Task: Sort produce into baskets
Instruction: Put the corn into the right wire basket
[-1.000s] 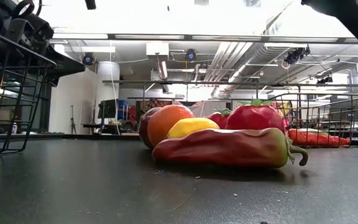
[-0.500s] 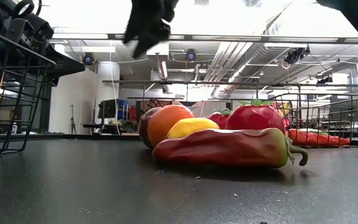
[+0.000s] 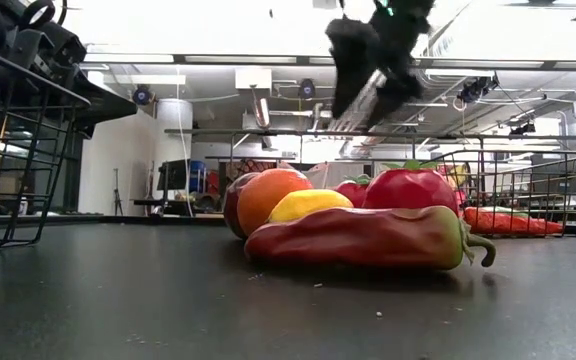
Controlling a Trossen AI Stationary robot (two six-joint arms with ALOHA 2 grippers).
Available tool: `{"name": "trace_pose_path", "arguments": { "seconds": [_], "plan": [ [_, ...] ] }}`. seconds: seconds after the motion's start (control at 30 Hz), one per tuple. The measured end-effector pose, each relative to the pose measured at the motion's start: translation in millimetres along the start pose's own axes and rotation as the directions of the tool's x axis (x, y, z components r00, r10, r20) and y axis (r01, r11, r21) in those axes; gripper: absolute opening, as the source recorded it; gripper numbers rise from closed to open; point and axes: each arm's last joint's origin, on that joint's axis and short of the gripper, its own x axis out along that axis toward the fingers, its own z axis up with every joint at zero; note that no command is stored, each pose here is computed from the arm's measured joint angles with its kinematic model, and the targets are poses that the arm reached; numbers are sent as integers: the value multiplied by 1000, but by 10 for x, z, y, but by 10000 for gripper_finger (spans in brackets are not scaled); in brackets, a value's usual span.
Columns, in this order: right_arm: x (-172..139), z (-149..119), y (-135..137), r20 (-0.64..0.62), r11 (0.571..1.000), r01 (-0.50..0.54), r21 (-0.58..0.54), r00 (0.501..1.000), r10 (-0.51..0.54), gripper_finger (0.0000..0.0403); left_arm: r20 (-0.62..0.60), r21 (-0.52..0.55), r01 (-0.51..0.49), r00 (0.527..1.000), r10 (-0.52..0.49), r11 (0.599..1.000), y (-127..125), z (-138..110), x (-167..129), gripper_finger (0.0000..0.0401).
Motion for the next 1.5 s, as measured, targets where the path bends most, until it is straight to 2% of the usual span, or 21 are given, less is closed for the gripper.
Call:
{"name": "trace_pose_path", "arguments": {
  "seconds": [0.07,0.17,0.23,0.33,0.43,0.8,0.97,1.17,1.33,1.5],
  "plan": [
    [109,-72,-126,-24,976,1,217,1000,4,332,0,0,0,1000,0,1000,0,0,0,0],
    [289,-105,-163,-24,926,-12,376,999,23,332,0,0,0,1000,0,1000,0,0,0,0],
    [414,-119,-132,-43,909,2,417,999,17,332,0,0,0,1000,0,1000,0,0,0,0],
    [611,-193,-131,-107,901,76,426,994,-33,332,-1,0,0,1000,0,1000,0,-1,0,0],
    [701,-214,-116,-124,886,99,452,991,-47,332,0,0,0,1000,0,1000,0,0,0,0],
    [953,-332,-59,-180,884,156,440,980,-83,322,0,0,0,1000,0,1000,0,0,0,0],
    [1008,-362,-67,-201,893,180,414,974,-103,277,0,0,0,1000,0,1000,0,0,0,0],
    [982,-352,-74,-187,921,175,349,976,-115,196,0,0,-3,1000,3,1000,1,0,0,0],
    [749,-264,-93,-106,945,135,297,988,-108,135,0,0,-3,1000,3,1000,1,0,0,0],
    [295,-153,-231,12,954,138,267,989,-147,124,0,0,-3,1000,3,1000,1,0,0,0]
  ]
}}
